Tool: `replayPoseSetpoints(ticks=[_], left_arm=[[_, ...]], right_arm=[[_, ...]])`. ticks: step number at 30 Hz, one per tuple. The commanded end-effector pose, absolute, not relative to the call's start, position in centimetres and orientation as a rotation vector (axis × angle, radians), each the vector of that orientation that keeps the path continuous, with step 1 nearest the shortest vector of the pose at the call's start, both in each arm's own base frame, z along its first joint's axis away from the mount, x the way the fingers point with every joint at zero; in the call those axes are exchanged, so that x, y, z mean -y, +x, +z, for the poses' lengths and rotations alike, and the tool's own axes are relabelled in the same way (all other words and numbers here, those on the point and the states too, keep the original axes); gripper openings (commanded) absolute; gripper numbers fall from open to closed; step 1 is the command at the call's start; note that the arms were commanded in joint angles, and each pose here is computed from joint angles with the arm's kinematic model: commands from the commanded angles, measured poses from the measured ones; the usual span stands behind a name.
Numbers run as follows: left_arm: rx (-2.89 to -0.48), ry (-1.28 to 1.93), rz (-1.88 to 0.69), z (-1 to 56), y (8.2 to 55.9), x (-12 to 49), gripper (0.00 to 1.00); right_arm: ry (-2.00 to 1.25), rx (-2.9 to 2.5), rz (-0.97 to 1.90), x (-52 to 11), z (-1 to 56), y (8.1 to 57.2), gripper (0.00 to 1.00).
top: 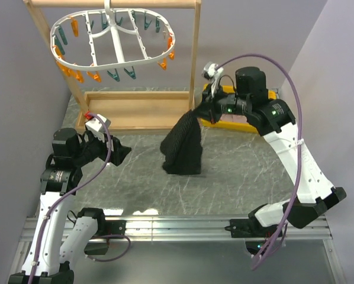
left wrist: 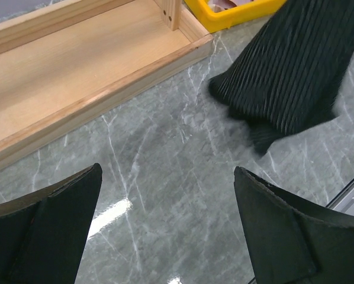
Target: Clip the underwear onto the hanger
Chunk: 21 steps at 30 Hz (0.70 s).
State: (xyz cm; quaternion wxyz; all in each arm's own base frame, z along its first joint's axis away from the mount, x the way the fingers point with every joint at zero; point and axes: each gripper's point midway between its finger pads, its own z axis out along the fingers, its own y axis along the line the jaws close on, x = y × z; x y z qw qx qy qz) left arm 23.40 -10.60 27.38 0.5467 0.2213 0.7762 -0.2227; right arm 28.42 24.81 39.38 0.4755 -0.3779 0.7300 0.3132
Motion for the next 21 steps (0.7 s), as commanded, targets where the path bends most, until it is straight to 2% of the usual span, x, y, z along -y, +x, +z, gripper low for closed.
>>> replayPoseSetpoints(ticks=[1,3,6,7,12,21], left_arm=[[-1.806,0.499,-0.552,29.2,23.1,10.9,0.99],[-1.808,0.509,-0.567,29.0,23.0,11.1,0.99],[-1.835,0.561,-0.570,27.7,23.1,11.2,0.99],[-1.833,0.617,-0.604,27.3,22.6,11.8,0.99],[-1.939,0.762,-0.644,23.4,23.1,12.5,0.99],[-2.065,0.901,-0.531,18.1,27.0,16.6,0.90]], right_arm=[[-1.107,-1.700,0.976,-25.7,39.5,21.7,0.00],[-1.199,-1.704,0.985,-25.2,37.3,20.0,0.00],[-1.350,-1.837,0.898,-22.5,30.4,17.9,0.00],[-1.400,-1.958,0.834,-20.7,26.2,17.1,0.00],[-1.553,-2.198,0.481,-14.3,14.5,17.4,0.00],[-1.508,-2.391,0.275,-9.9,10.3,19.7,0.00]])
